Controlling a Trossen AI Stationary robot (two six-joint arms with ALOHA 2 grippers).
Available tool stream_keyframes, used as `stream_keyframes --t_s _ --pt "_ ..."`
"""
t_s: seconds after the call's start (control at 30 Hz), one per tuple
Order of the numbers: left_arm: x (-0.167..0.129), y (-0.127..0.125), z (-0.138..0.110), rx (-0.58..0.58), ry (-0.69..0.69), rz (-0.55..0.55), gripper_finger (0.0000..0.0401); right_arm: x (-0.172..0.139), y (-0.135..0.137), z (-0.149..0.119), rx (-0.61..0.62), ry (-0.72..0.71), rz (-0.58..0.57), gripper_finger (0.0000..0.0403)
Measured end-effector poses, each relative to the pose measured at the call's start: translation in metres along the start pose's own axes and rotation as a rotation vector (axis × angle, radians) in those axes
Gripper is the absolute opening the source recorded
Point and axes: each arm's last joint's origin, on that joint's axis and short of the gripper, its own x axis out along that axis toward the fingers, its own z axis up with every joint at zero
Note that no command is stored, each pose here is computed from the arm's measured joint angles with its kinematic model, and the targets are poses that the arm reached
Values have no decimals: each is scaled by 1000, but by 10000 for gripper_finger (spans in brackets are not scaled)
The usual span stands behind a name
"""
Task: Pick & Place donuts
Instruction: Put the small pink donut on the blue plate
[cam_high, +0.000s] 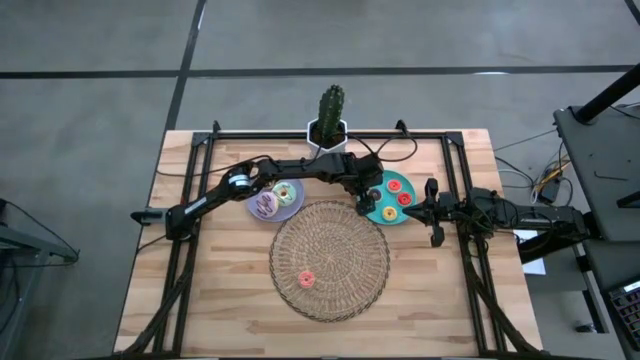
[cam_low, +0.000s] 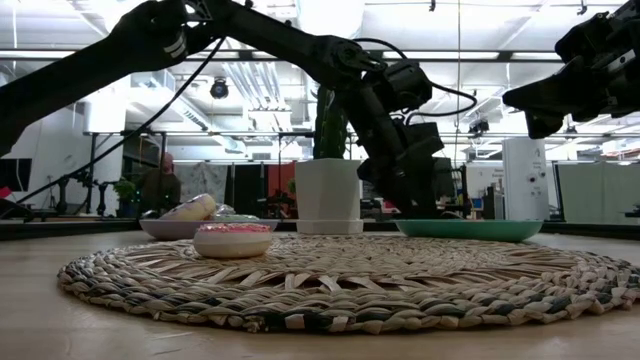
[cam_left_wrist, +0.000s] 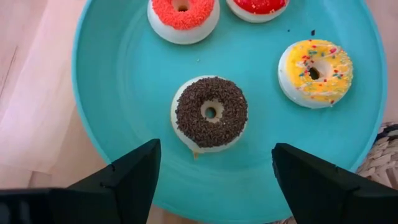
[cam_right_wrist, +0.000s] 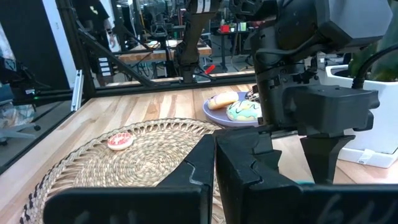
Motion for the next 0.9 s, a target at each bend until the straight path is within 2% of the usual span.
stream_keyframes --t_s 0.2,0.53,0.9 --pt "0 0 0 -20 -1 5 264 0 0 0 0 0 0 8" --pt "-1 0 0 -38 -2 20 218 0 0 0 0 0 0 8" --pt "-6 -1 1 -113 2 23 213 0 0 0 0 0 0 8"
